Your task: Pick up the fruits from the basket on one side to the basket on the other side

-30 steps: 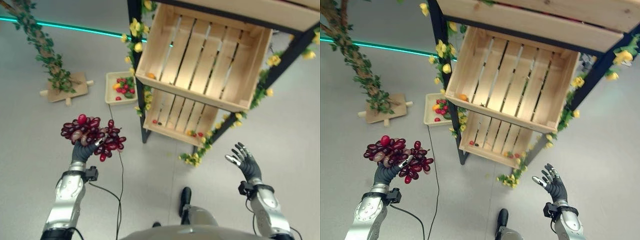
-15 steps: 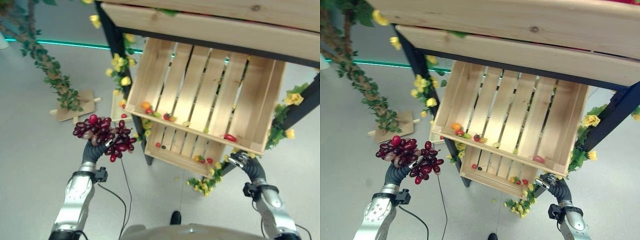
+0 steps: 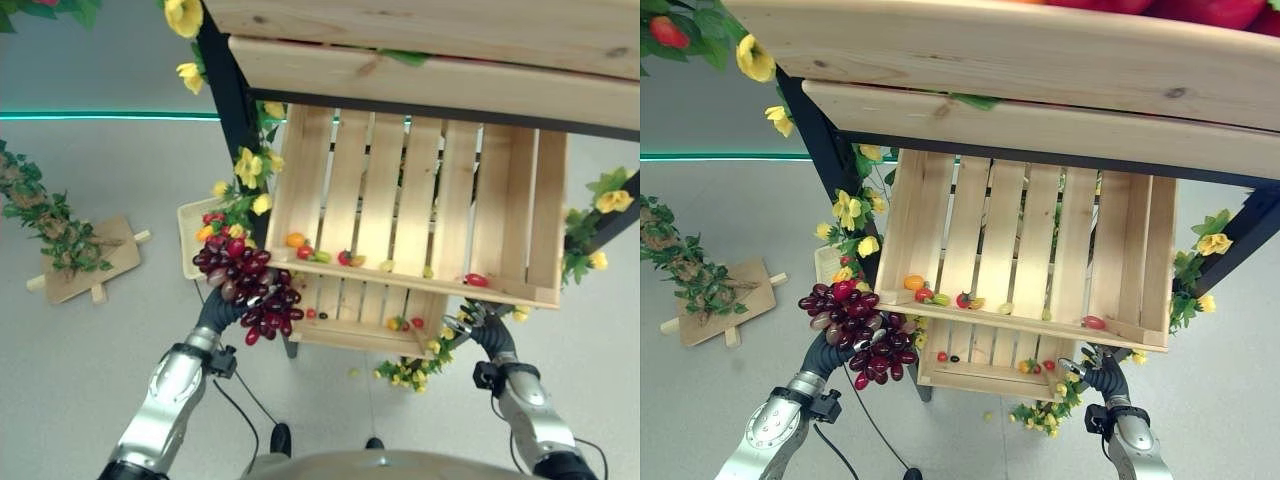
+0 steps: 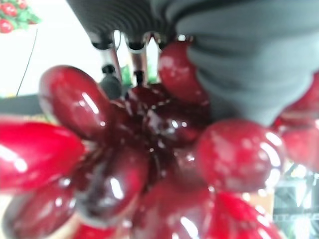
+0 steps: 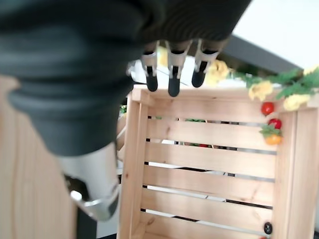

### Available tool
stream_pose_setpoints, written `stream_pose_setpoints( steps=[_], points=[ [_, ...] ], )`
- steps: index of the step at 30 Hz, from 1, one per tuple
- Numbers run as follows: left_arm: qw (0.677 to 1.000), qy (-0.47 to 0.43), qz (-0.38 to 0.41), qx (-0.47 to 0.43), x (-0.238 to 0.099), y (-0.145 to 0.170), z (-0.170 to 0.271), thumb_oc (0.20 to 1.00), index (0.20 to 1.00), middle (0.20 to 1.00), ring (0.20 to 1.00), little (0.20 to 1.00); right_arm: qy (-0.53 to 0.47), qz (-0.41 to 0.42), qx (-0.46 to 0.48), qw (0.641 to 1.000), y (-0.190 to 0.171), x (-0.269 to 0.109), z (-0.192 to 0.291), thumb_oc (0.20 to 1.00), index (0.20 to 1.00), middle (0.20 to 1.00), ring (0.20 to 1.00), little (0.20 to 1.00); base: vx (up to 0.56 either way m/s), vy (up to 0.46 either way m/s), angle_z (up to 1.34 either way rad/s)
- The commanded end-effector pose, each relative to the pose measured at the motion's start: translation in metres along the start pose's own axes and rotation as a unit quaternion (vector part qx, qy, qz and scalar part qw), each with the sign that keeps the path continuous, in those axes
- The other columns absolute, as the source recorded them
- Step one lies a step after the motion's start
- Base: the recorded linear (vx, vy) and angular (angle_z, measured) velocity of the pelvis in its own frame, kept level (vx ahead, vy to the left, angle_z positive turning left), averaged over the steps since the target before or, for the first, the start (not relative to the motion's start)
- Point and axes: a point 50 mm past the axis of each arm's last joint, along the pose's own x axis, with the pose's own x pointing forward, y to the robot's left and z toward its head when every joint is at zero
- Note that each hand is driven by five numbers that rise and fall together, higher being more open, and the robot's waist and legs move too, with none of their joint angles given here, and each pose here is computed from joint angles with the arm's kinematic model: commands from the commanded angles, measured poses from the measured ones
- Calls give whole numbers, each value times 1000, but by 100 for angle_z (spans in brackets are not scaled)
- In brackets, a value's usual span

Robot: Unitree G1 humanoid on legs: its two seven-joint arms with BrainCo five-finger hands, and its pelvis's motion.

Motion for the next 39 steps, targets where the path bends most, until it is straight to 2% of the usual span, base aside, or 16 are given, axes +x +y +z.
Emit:
stream_pose_setpoints(
  steps=[1, 8, 12, 22, 39],
  points=[
    [988, -156, 19, 3, 20, 7, 58, 200, 200, 200, 200, 200, -78, 9, -24, 997, 1, 13, 37, 1000, 1000, 1000, 1000, 1000, -46, 252, -52],
    [984, -167, 40, 49, 8, 23, 64, 200, 200, 200, 200, 200, -94, 12, -12, 995, 11, 17, 42, 1000, 1000, 1000, 1000, 1000, -102, 166, -59],
    [984, -166, 50, 42, 4, 28, 63, 200, 200, 200, 200, 200, -107, 22, -7, 994, 20, 21, 49, 1000, 1000, 1000, 1000, 1000, -131, 52, -105],
    [993, -92, 70, -11, -7, 29, 30, 200, 200, 200, 200, 200, -106, 17, -4, 994, 16, 22, 52, 1000, 1000, 1000, 1000, 1000, -40, -148, -3],
    [995, -56, 78, -10, -6, 25, 15, 200, 200, 200, 200, 200, -117, 16, 5, 993, 10, 20, 56, 1000, 1000, 1000, 1000, 1000, -52, -141, 23]
  ],
)
